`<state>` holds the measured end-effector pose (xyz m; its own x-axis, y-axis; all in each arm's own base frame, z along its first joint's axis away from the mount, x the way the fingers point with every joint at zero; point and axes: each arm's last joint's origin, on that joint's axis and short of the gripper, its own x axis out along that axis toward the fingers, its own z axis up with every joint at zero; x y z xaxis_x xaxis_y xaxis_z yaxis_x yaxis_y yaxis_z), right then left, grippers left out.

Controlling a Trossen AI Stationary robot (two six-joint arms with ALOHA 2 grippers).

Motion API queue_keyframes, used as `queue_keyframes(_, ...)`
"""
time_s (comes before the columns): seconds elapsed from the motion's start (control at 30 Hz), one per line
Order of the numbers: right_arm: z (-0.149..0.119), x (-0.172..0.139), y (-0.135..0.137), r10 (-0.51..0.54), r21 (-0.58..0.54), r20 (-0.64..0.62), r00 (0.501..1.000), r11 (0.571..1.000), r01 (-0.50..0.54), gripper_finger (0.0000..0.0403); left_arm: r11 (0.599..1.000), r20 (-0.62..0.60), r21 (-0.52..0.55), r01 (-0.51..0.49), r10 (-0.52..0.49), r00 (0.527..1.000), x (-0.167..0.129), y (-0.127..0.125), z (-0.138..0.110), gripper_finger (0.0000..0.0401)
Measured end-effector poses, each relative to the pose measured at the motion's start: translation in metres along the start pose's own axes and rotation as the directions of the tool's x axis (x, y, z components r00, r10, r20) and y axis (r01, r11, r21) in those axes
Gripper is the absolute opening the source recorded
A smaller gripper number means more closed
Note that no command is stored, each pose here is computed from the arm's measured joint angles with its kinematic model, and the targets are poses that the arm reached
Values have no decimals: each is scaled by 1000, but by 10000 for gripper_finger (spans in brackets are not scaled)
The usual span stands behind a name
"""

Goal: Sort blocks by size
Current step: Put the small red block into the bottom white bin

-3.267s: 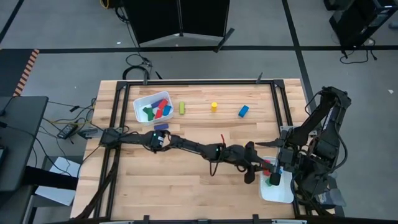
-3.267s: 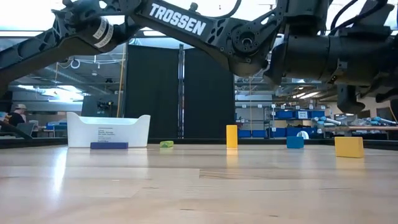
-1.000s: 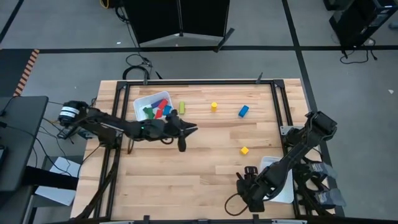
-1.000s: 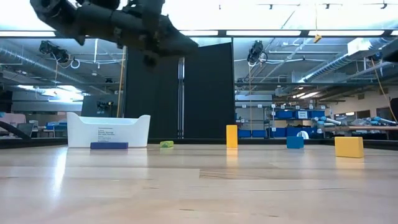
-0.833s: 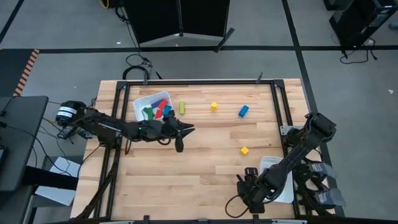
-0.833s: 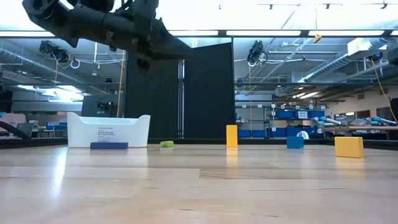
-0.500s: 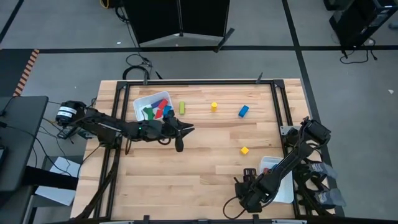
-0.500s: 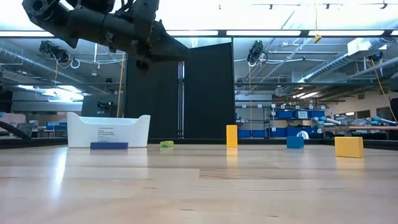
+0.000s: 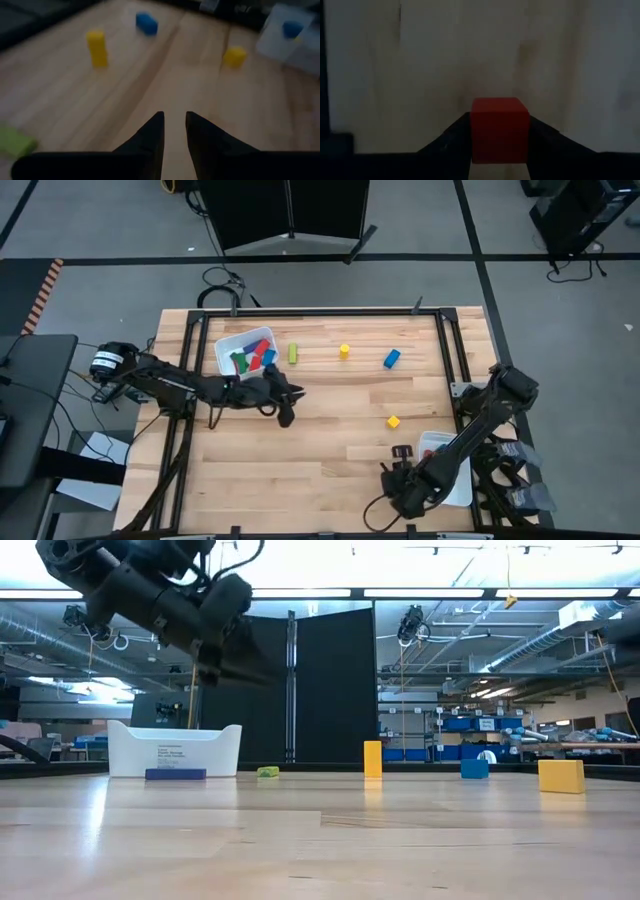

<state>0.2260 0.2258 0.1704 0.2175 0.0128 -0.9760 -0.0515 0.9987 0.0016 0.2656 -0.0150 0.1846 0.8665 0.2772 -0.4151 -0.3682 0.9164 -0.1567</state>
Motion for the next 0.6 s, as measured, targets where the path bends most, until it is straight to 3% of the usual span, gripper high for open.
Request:
queue_keyframes(0.17,-19,-59,-18,-34,92,60,998,995,28,143,999,-89,-34,-37,34,995,0,3,-9,88)
queue_keyframes(0.3,-51,-97,-33,-43,210,-13,999,977,45,143,999,-100,-43,-24,20,995,-1,3,-10,88)
queue_keyframes(0.43,-73,-109,-36,-64,292,-111,992,952,94,143,998,-76,-56,12,-17,997,0,1,-6,88)
queue_keyframes(0.6,-82,-100,-28,-135,311,-194,972,931,192,156,999,-68,-33,15,-17,998,0,1,-5,109)
